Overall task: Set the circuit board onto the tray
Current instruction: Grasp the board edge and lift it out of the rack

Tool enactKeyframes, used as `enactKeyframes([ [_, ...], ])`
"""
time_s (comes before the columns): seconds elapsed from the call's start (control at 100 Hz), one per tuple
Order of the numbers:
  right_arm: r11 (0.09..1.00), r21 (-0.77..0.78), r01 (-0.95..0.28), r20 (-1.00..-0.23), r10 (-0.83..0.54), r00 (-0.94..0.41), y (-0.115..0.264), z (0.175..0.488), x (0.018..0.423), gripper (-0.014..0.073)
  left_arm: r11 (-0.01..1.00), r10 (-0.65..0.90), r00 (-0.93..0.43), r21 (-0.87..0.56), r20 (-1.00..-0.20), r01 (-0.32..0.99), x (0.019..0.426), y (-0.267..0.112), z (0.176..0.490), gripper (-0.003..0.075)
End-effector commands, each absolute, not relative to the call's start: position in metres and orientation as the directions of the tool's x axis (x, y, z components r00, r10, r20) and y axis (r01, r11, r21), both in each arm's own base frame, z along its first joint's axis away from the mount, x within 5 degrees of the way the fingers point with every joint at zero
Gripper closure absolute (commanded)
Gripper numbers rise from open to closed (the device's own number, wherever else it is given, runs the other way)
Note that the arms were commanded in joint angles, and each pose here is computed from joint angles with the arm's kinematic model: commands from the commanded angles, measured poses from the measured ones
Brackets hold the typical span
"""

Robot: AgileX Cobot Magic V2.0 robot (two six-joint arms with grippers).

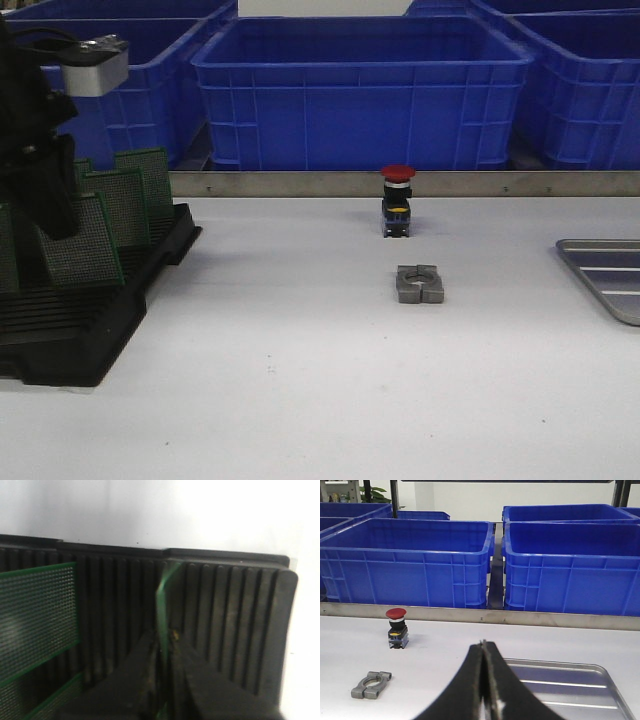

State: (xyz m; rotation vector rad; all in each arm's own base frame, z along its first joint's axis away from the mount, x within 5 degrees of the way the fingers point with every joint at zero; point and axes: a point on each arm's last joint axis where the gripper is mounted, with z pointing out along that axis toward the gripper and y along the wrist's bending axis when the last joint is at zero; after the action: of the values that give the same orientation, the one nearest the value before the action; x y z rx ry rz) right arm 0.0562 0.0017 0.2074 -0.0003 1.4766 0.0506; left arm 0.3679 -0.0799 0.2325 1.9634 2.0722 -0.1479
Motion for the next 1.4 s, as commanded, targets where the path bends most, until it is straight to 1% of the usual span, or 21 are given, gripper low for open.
enactKeyframes([
  [0.0, 0.999, 0.019, -0.036, -0.98, 0.026, 0.199, 0.002, 0.22, 0.053, 0.0664, 0.12, 0.943, -0.024, 0.271, -0.333, 0.955, 0.376, -0.083, 0.273, 0.0738],
  [0.15, 0.999, 0.019, -0.036, -0.98, 0.026, 0.199, 0.002, 0.22, 0.053, 0.0664, 0.099, 0.942, -0.008, 0.256, -0.334, 0.962, 0.375, -0.084, 0.287, 0.0738],
  [0.31, 0.999, 0.019, -0.036, -0.98, 0.026, 0.199, 0.002, 0.22, 0.053, 0.0664, 0.072, 0.93, 0.006, 0.199, -0.367, 0.977, 0.37, -0.088, 0.304, 0.0738],
  [0.41, 0.999, 0.019, -0.036, -0.98, 0.026, 0.199, 0.002, 0.22, 0.053, 0.0664, 0.073, 0.898, 0.007, 0.165, -0.441, 0.984, 0.367, -0.095, 0.317, 0.0738],
  [0.53, 0.999, 0.019, -0.036, -0.98, 0.026, 0.199, 0.002, 0.22, 0.053, 0.0664, 0.099, 0.819, 0.005, 0.15, -0.574, 0.984, 0.363, -0.109, 0.332, 0.0738],
  [0.64, 0.999, 0.019, -0.036, -0.98, 0.026, 0.199, 0.002, 0.22, 0.053, 0.0664, 0.106, 0.767, -0.004, 0.121, -0.641, 0.987, 0.355, -0.126, 0.341, 0.0738],
  [0.75, 0.999, 0.019, -0.036, -0.98, 0.026, 0.199, 0.002, 0.22, 0.053, 0.0664, 0.143, 0.715, -0.079, 0.035, -0.695, 0.989, 0.346, -0.146, 0.347, 0.0738],
  [0.89, 0.999, 0.019, -0.036, -0.98, 0.026, 0.199, 0.002, 0.22, 0.053, 0.0664, 0.124, 0.679, -0.123, -0.052, -0.723, 0.991, 0.331, -0.179, 0.35, 0.0739],
  [0.96, 0.999, 0.019, -0.036, -0.98, 0.026, 0.199, 0.002, 0.22, 0.053, 0.0664, 0.092, 0.663, -0.123, -0.083, -0.739, 0.992, 0.322, -0.196, 0.352, 0.0739],
  [1.13, 0.999, 0.019, -0.036, -0.98, 0.026, 0.199, 0.002, 0.22, 0.053, 0.0664, -0.022, 0.633, -0.072, -0.111, -0.771, 0.994, 0.296, -0.233, 0.356, 0.0739],
  [1.25, 0.999, 0.019, -0.036, -0.979, 0.026, 0.2, 0.002, 0.22, 0.053, 0.0664, -0.072, 0.636, -0.037, -0.107, -0.771, 0.992, 0.284, -0.249, 0.356, 0.0739],
  [1.39, 0.999, 0.021, -0.036, -0.974, 0.028, 0.224, 0.002, 0.222, 0.053, 0.0664, -0.092, 0.637, -0.027, -0.112, -0.77, 0.989, 0.279, -0.256, 0.354, 0.0739],
])
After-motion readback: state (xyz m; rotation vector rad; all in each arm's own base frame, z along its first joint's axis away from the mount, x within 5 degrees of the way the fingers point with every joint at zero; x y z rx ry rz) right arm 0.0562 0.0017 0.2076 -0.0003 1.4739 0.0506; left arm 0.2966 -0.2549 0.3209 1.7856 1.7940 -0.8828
